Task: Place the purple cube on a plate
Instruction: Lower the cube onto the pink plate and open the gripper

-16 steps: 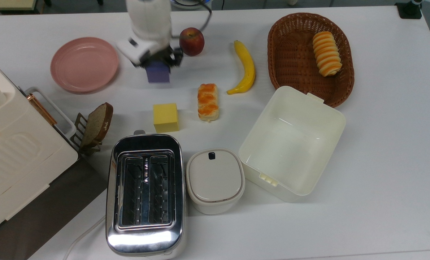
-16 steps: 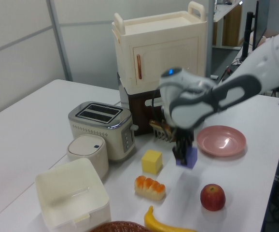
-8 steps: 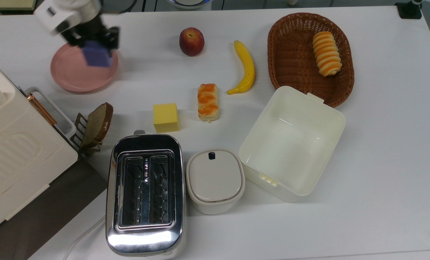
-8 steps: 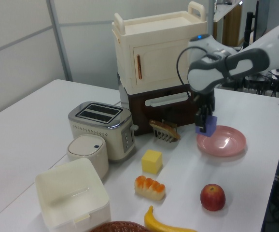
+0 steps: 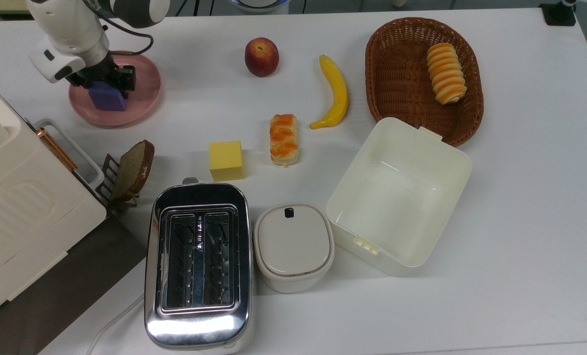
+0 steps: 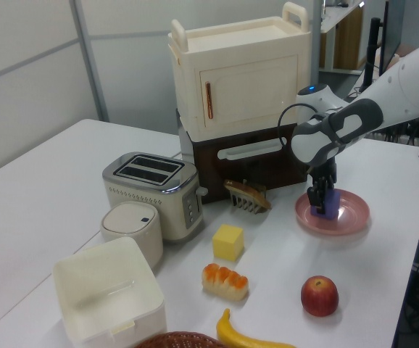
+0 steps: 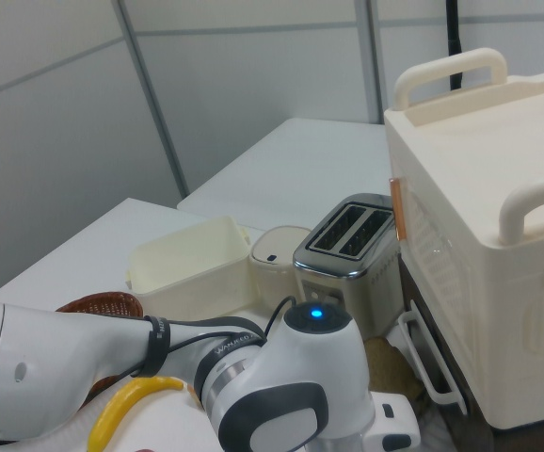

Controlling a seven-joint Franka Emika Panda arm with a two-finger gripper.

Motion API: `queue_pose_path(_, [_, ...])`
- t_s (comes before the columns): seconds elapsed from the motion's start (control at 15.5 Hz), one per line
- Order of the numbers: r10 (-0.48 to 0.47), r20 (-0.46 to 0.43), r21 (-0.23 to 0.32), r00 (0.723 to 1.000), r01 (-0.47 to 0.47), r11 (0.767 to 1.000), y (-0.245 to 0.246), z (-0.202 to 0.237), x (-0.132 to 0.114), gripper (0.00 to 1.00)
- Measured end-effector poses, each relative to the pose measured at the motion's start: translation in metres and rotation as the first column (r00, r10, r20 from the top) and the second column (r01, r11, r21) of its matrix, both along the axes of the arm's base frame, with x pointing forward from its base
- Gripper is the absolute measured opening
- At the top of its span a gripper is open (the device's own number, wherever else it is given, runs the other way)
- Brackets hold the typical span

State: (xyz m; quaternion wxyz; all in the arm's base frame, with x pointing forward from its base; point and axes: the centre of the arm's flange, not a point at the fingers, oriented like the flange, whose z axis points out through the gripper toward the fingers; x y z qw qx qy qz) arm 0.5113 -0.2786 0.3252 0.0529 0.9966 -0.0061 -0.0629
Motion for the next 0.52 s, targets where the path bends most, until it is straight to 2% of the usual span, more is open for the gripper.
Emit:
queue_pose_path(0.06, [0.002, -0.001, 0.001, 1.000, -0.002, 1.000, -0.001, 0.000, -0.001, 0.76])
queue_pose_path(0.19, [0.007, -0.001, 0.002, 1.000, -0.007, 1.000, -0.001, 0.000, -0.001, 0.97])
queue_pose_path(0.26, [0.008, 0.000, 0.002, 1.000, -0.008, 1.000, -0.001, 0.000, -0.001, 1.00])
queue_pose_path(0.52, [0.007, 0.043, -0.010, 0.999, -0.007, 1.000, -0.004, 0.023, 0.003, 1.00])
